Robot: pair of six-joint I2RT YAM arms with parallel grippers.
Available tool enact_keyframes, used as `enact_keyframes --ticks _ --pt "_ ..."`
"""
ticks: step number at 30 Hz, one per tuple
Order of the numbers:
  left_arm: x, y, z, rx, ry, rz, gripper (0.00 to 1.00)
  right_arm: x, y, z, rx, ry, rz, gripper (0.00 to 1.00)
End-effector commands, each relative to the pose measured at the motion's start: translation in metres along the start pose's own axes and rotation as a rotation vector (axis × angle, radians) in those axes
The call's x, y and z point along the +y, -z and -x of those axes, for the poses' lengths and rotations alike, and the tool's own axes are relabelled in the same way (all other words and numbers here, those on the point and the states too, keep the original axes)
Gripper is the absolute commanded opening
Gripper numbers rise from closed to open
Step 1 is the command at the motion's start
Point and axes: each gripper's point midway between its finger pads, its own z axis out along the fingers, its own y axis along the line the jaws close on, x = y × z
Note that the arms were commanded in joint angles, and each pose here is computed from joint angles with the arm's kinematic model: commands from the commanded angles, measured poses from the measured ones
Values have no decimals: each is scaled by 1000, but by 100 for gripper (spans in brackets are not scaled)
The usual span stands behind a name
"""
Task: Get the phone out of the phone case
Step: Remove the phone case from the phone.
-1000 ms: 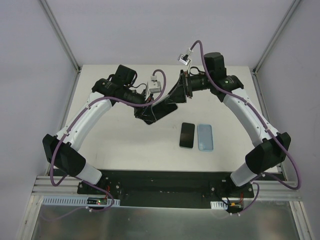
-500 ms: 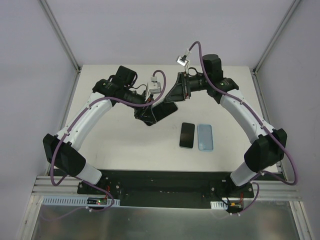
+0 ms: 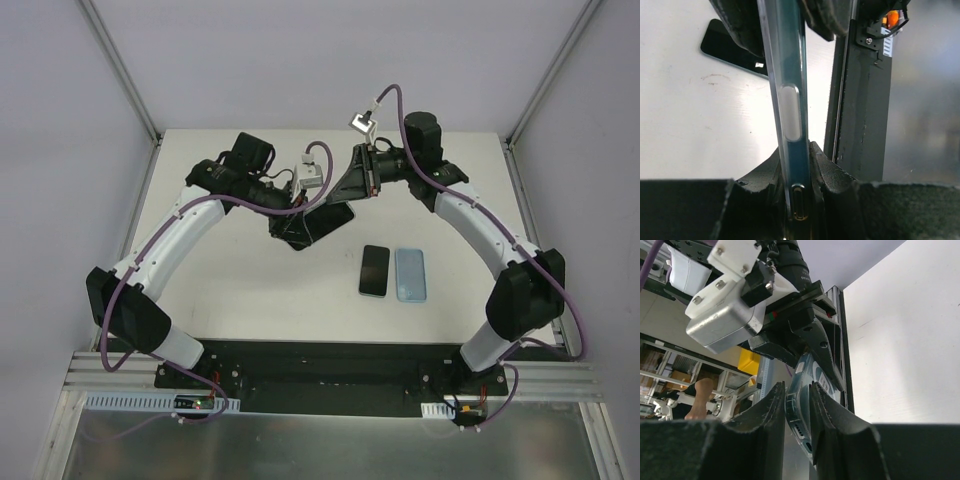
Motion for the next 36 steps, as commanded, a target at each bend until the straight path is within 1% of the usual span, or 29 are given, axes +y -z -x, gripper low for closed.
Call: enact_keyframes --ticks 1,3,5,8,14,24,36 --pt "-3 6 11 -1 -158 83 0 -1 -2 12 -25 -43 33 9" --pt "3 5 10 25 -187 129 0 -5 -3 15 -33 -87 33 2" --pt "8 6 11 40 -201 160 0 -10 -5 15 -38 -119 34 0" --pt "15 7 12 66 -225 210 0 -19 -7 15 -42 -167 31 0" --pt "14 4 18 84 -258 236 0 -30 -12 16 -44 -230 50 0" --pt "16 6 34 89 -302 298 0 -51 -20 9 -31 -318 46 0" --pt "10 10 46 86 -331 323 0 -66 -29 5 -16 -398 66 0"
